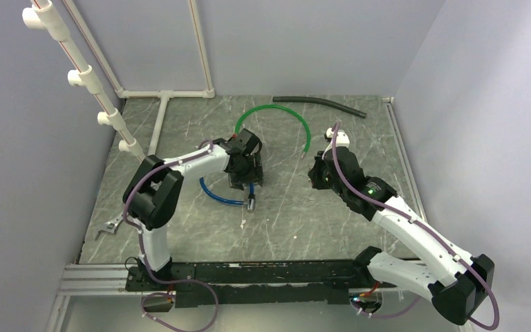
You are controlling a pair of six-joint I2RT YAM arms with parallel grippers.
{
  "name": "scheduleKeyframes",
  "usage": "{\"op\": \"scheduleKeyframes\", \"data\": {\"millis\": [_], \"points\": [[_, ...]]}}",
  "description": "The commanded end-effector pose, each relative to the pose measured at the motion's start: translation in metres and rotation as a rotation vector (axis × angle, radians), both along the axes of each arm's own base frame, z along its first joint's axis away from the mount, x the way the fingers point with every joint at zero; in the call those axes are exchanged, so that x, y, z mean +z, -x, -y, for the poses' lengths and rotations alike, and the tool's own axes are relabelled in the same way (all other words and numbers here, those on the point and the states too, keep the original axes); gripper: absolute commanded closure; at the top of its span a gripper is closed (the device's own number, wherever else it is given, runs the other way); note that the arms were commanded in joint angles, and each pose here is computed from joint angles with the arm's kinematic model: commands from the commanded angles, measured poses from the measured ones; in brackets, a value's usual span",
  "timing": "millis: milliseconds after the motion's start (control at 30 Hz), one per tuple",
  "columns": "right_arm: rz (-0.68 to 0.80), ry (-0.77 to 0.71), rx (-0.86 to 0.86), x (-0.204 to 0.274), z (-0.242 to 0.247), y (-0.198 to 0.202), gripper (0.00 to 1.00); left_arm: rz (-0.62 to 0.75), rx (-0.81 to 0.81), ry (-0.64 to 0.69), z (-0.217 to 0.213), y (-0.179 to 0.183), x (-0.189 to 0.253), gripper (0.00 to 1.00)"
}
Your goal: Unlock with the key
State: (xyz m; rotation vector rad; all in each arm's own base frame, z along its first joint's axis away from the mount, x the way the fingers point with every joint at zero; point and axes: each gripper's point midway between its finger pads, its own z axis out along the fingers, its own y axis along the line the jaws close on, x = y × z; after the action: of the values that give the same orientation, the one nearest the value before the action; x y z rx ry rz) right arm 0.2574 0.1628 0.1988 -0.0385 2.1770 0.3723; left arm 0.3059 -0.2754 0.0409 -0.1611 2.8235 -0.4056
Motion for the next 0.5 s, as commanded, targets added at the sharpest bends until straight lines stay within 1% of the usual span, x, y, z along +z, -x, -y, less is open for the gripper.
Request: {"op": "scheduleKeyframes", "data": {"millis": [0, 67, 133, 200, 300, 400, 467], "points": [[0.041, -0.034, 0.001, 0.013, -0.004, -0.006, 1.0, 0.066, -0.087, -0.022, -0.005, 0.008, 0.029, 0.28], [0.036, -0.038, 0.003, 0.013, -0.006, -0.006, 1.0, 0.056, -0.144, -0.053, -0.008, 0.017, 0.032, 0.3], [0.028, -0.043, 0.007, 0.01, -0.007, -0.005, 1.0, 0.046, -0.165, -0.136, -0.019, 0.022, 0.031, 0.32], [0.024, -0.049, 0.007, 0.009, -0.008, -0.005, 1.0, 0.029, -0.193, -0.179, -0.025, 0.027, 0.029, 0.34], [0.02, -0.057, 0.008, 0.006, -0.009, -0.004, 1.0, -0.004, -0.239, -0.177, -0.023, 0.032, 0.019, 0.35], [0.014, -0.055, 0.007, 0.004, -0.009, -0.004, 1.0, -0.038, -0.265, -0.169, -0.012, 0.037, 0.004, 0.38], [0.013, -0.051, 0.006, 0.003, -0.008, -0.003, 1.0, -0.039, -0.271, -0.169, -0.007, 0.037, -0.001, 0.4]]}}
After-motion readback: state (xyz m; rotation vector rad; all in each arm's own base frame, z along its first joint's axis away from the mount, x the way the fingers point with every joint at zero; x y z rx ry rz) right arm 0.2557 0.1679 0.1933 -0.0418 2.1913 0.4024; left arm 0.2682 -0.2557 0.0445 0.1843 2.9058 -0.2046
